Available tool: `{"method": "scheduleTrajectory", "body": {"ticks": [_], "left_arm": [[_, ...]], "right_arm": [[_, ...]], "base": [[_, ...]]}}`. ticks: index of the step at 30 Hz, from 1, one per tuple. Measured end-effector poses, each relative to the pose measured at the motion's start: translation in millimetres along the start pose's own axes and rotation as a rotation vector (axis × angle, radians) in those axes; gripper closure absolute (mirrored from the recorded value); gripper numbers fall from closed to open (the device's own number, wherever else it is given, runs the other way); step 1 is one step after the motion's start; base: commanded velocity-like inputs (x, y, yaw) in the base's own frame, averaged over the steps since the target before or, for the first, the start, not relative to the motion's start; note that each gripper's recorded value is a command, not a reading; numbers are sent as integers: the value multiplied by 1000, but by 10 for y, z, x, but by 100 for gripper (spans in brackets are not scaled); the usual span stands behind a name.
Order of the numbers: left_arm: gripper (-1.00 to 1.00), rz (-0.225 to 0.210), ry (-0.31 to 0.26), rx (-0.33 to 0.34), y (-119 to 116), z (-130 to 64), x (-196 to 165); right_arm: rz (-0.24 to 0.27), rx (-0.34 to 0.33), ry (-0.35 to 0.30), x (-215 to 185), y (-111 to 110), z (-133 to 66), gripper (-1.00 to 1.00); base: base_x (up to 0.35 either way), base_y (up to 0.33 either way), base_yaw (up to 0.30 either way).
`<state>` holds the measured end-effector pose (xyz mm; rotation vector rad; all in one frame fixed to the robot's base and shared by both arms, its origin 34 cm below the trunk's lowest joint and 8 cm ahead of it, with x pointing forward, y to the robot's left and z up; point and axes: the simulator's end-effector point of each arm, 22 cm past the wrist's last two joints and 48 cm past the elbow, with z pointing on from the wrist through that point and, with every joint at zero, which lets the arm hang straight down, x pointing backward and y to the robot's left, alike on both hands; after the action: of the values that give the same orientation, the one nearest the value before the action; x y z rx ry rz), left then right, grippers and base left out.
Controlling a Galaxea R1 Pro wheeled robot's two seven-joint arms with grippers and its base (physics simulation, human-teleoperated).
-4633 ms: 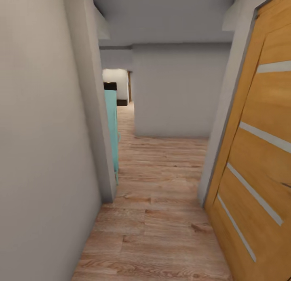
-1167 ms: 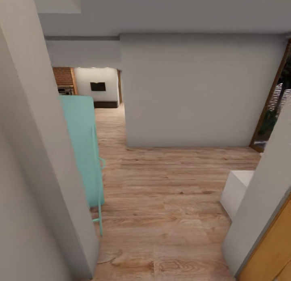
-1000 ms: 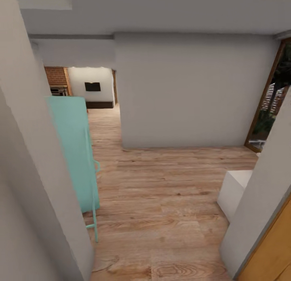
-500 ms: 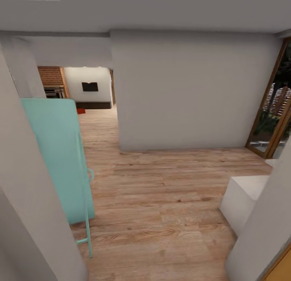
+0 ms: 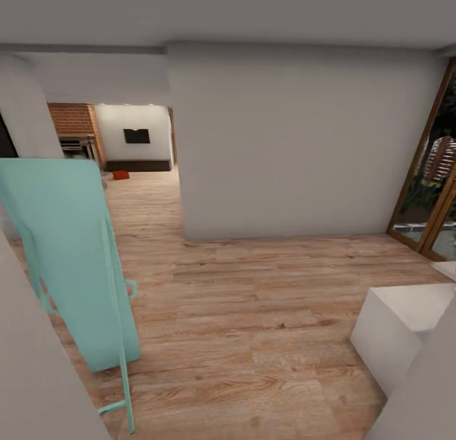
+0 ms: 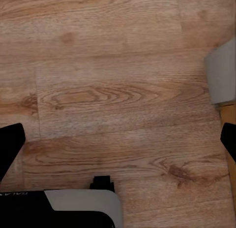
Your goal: Move the two storage containers from the living room to the garage. In the garage, place one container on the floor and stack the other container on top of it (either order is fine).
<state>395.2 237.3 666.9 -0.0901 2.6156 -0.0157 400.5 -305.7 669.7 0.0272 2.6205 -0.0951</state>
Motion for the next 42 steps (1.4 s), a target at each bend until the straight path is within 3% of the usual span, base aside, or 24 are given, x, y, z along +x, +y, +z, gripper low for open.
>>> {"method": "scheduleTrajectory", "body": {"ticks": [10, 42], "left_arm": [[-100, 0, 0, 1, -6, 0, 1], [-100, 0, 0, 0, 3, 0, 0]], "right_arm": [[0, 0, 0, 0, -2, 0, -100], [-1, 0, 0, 0, 2, 0, -100]], "base": [[329, 0, -192], [329, 0, -3]]}}
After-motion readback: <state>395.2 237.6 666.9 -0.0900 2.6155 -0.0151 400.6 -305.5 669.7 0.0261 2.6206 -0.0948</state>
